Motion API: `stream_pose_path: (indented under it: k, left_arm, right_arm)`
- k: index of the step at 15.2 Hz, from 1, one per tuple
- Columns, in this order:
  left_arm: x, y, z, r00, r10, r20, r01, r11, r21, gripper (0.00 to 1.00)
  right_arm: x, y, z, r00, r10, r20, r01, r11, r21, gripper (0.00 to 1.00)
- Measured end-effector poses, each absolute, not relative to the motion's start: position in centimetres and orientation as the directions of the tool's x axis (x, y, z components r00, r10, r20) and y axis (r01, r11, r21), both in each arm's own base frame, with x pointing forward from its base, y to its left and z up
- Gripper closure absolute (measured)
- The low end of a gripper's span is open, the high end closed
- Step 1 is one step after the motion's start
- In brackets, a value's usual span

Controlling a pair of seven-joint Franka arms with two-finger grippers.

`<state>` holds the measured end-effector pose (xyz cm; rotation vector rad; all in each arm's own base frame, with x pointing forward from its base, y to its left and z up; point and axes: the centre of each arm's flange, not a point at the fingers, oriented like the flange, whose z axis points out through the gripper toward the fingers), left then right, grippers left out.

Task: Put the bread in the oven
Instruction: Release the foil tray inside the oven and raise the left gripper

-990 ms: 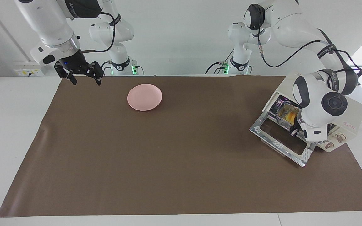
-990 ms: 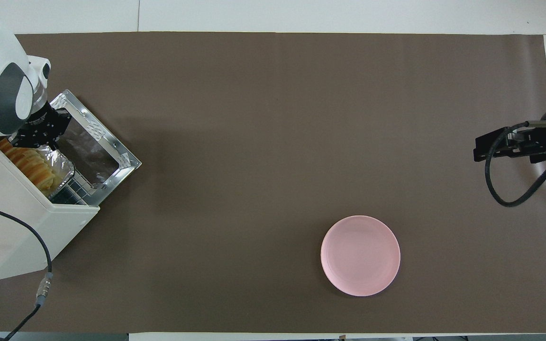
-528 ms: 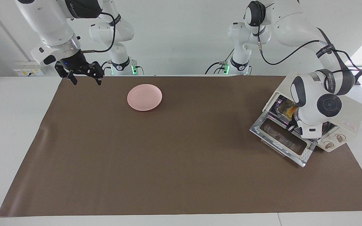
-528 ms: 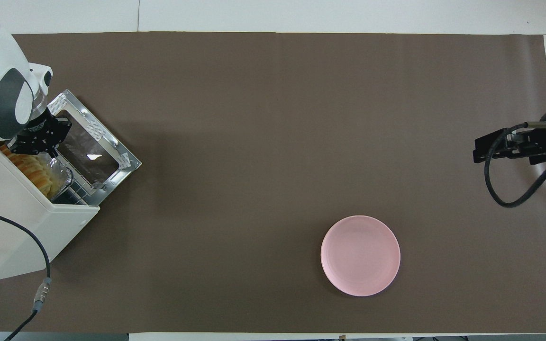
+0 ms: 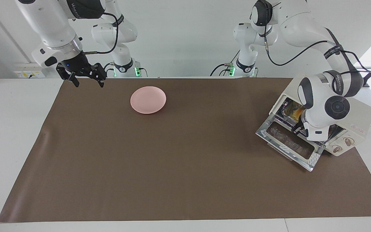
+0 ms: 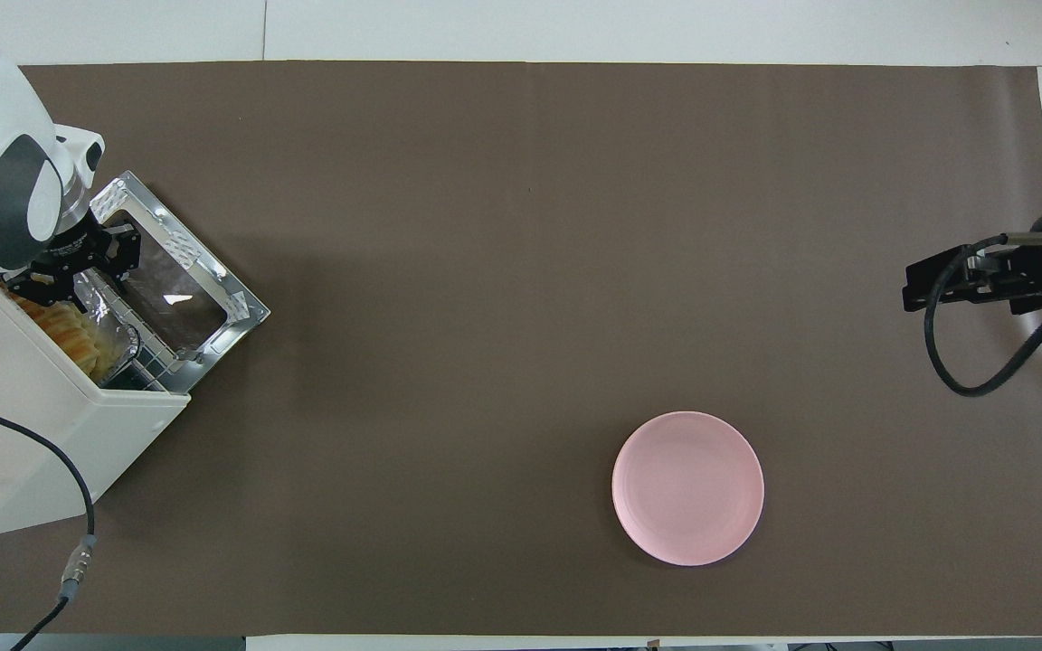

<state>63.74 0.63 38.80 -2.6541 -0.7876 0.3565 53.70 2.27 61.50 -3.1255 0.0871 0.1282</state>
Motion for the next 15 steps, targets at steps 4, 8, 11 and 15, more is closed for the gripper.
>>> stream_pose_path:
  k: [4, 8, 11, 15]
  left_arm:
    - [64.2, -0.4, 39.1, 0.840, 0.529, -0.117, 0.456, -0.807, -0.376, 0.05]
    - [64.9, -4.6, 41.5, 0.903, 0.422, -0.083, 0.371, -0.862, -0.344, 0.00]
    - [65.3, -6.3, 44.3, 0.928, 0.372, -0.020, 0.350, -0.888, -0.298, 0.00]
    - [64.6, -6.4, 49.4, 0.942, 0.333, 0.040, 0.333, -0.914, -0.231, 0.00]
  right_arm:
    - [53.7, 2.3, 61.5, 0.995, -0.055, -0.082, -0.056, -0.998, -0.010, 0.00]
    - [53.7, 2.3, 61.5, 0.995, -0.055, -0.082, -0.056, -0.998, -0.010, 0.00]
    - [53.7, 2.3, 61.5, 0.995, -0.055, -0.082, -0.056, -0.998, -0.010, 0.00]
    - [53.7, 2.3, 61.5, 0.995, -0.055, -0.082, -0.056, -0.998, -0.010, 0.00]
